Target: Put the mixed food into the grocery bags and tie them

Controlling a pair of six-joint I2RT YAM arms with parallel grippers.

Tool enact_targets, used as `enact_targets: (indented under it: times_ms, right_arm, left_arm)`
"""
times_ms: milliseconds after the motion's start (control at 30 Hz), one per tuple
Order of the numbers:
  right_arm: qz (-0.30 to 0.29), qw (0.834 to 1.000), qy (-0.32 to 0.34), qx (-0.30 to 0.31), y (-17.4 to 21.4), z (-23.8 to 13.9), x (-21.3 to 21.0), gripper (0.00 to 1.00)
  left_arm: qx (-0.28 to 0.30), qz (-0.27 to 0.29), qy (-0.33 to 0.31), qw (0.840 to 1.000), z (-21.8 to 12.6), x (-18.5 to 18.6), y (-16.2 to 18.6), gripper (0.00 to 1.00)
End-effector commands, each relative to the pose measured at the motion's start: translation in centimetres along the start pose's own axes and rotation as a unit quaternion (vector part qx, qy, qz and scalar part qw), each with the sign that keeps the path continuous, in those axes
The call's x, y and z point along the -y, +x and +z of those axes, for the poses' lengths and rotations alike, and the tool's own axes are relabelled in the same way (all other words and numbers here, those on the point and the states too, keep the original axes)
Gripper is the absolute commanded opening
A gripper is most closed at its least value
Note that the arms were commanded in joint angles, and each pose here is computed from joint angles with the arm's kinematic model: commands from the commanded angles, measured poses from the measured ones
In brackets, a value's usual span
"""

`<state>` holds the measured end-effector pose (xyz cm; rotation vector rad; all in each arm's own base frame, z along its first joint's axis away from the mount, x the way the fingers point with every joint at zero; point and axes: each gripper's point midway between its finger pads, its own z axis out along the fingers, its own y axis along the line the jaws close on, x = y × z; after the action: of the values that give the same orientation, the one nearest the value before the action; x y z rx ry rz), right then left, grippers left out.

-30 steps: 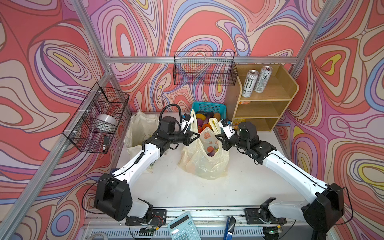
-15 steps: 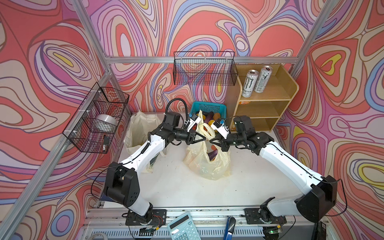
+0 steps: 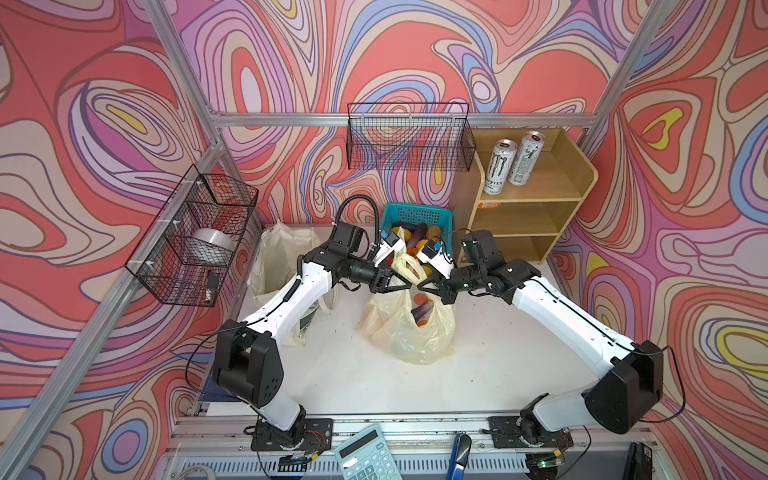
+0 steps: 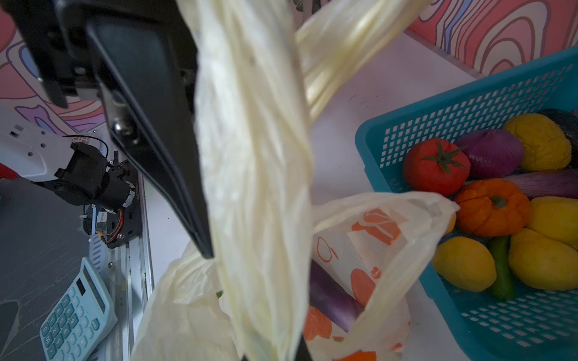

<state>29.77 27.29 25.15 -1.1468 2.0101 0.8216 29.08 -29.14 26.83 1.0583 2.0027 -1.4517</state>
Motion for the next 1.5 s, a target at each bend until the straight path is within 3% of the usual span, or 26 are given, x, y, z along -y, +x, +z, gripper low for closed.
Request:
enact_targets:
  times_ms: [0, 700, 1167, 1300, 1467]
  right_arm:
    - [-0.007, 1.000, 0.003, 0.000, -0.4, -0.3, 0.1, 0.00]
    - [0.004, 0.999, -0.023, -0.036, 1.0, 1.0, -0.3, 0.00]
    - [0.002, 0.999, -0.029, -0.038, 0.9, 1.2, -0.5, 0.00]
    - [0.001, 0.999, -0.027, -0.039, 0.9, 1.2, -0.6, 0.00]
    - [-0.002, 1.000, -0.005, -0.030, 0.6, 0.8, -0.1, 0.00]
  left_arm:
    - [0.005, 0.028, 0.020, 0.999, -0.7, 1.8, -0.6, 0.33]
    - [0.033, 0.053, -0.007, 0.998, -2.1, 1.9, -2.8, 0.44]
    - [0.048, 0.044, 0.009, 0.998, -1.7, 1.3, -3.7, 0.50]
    - [0.048, 0.037, 0.018, 0.998, -1.4, 1.1, -3.7, 0.46]
    - [0.046, 0.030, 0.029, 0.998, -1.2, 1.1, -3.4, 0.30]
